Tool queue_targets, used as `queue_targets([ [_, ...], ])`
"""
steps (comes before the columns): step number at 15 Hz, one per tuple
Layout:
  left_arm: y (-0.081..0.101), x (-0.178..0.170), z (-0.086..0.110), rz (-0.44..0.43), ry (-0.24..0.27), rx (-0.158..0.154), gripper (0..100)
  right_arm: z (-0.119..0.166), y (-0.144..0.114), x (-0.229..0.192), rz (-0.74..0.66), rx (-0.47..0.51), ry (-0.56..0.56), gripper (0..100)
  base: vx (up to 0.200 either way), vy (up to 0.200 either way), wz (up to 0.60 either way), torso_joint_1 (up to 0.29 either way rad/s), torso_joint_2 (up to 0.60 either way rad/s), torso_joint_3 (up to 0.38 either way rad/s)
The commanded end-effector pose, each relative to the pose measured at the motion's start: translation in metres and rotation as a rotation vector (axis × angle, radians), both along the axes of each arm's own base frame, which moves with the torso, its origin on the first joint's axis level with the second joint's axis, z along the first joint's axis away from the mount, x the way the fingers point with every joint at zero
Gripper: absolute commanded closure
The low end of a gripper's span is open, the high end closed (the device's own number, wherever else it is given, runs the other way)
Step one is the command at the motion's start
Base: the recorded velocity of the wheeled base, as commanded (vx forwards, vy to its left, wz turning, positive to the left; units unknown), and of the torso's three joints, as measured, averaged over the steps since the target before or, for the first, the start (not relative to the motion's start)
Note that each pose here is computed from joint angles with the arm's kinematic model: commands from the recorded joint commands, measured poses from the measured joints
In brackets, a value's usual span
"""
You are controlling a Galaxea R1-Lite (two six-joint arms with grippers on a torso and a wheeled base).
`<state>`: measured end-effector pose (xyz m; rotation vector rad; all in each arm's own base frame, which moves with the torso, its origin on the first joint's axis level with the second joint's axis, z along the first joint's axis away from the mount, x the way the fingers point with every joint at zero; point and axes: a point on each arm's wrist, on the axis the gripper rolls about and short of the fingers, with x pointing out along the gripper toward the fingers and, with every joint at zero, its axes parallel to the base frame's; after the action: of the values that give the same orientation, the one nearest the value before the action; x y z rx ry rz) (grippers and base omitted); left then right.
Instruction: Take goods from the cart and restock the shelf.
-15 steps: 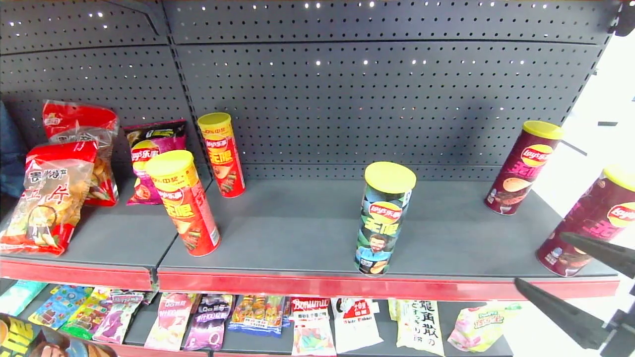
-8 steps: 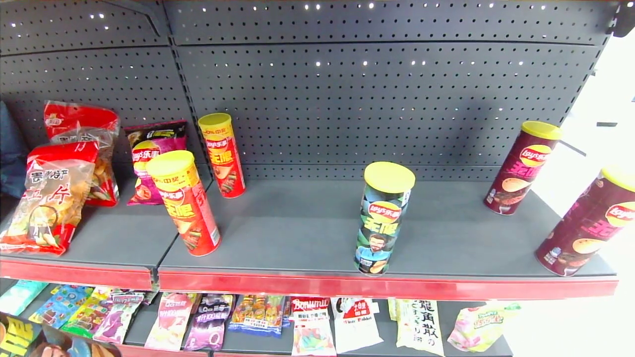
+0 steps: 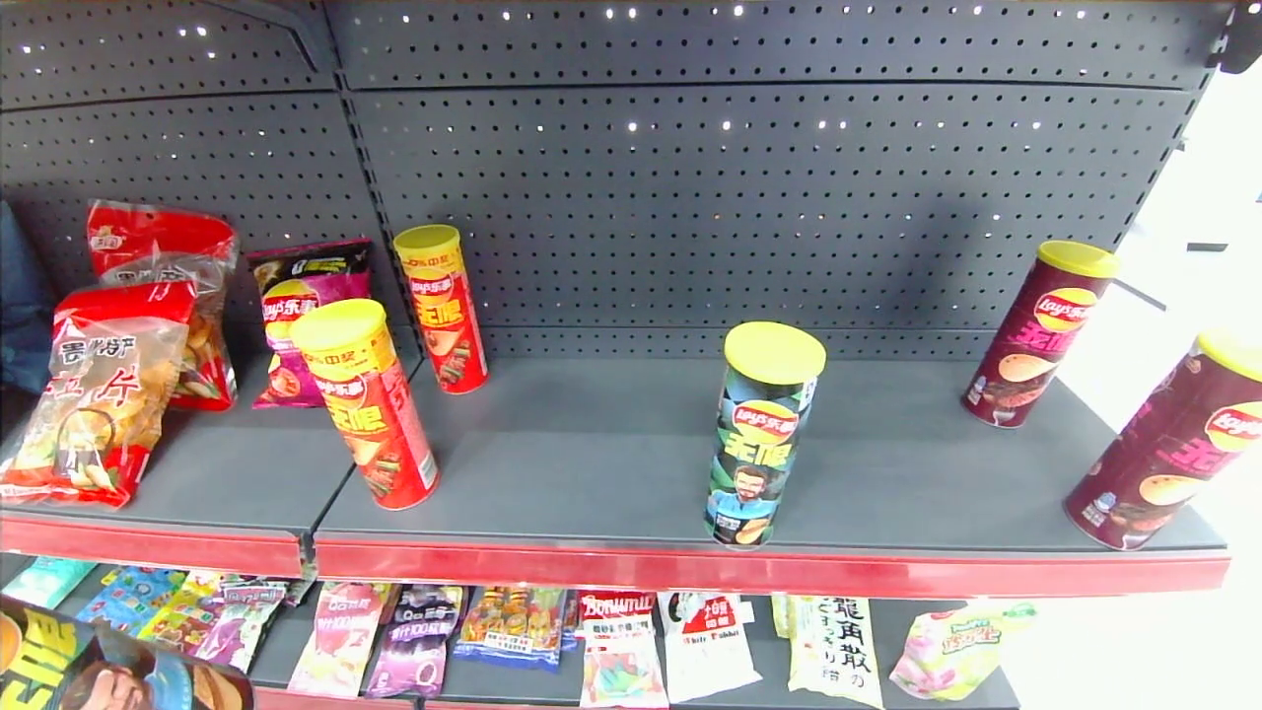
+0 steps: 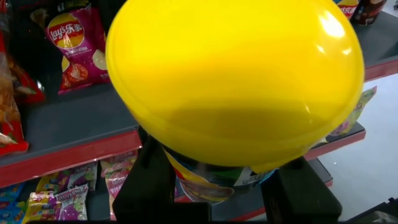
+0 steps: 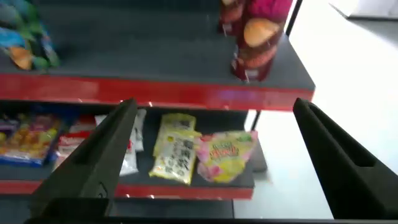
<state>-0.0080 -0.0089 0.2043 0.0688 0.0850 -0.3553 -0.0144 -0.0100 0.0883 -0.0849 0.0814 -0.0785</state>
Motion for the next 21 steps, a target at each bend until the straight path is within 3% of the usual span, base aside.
queue_targets([
  [1,0.0,0.002,0.001,0.005,0.007,0.0,100,0.015,0.002,0.01,-0.189,-0.031,0.091,0,0.0,0.0,0.0,0.0,0.0,0.0],
  [5,0.0,0.002,0.0,0.009,0.01,0.0,100,-0.002,0.003,-0.002,-0.333,-0.028,0.011,0,0.0,0.0,0.0,0.0,0.0,0.0],
  [6,0.0,0.002,-0.001,0.008,0.015,0.0,100,-0.004,0.004,-0.004,-0.28,-0.007,-0.035,0,0.0,0.0,0.0,0.0,0.0,0.0],
  [8,0.0,0.003,-0.004,0.005,0.026,-0.001,100,-0.006,0.009,-0.009,0.063,0.007,-0.135,0,0.0,0.0,0.0,0.0,0.0,0.0],
  [9,0.0,0.003,-0.006,0.005,0.029,-0.001,100,-0.008,0.012,-0.009,0.191,0.007,-0.118,0,0.0,0.0,0.0,0.0,0.0,0.0],
  [12,0.0,0.002,-0.008,0.005,0.026,-0.001,100,-0.013,0.011,-0.009,0.145,0.077,-0.075,0,0.0,0.0,0.0,0.0,0.0,0.0],
  [18,0.0,0.001,-0.008,0.003,0.022,-0.004,100,-0.013,0.011,-0.008,0.12,0.082,-0.076,0,0.0,0.0,0.0,0.0,0.0,0.0],
  [21,0.0,0.002,-0.008,0.004,0.031,-0.007,100,-0.013,0.011,-0.008,0.12,0.082,-0.076,0,0.0,0.0,-0.6,0.004,0.0,0.002],
])
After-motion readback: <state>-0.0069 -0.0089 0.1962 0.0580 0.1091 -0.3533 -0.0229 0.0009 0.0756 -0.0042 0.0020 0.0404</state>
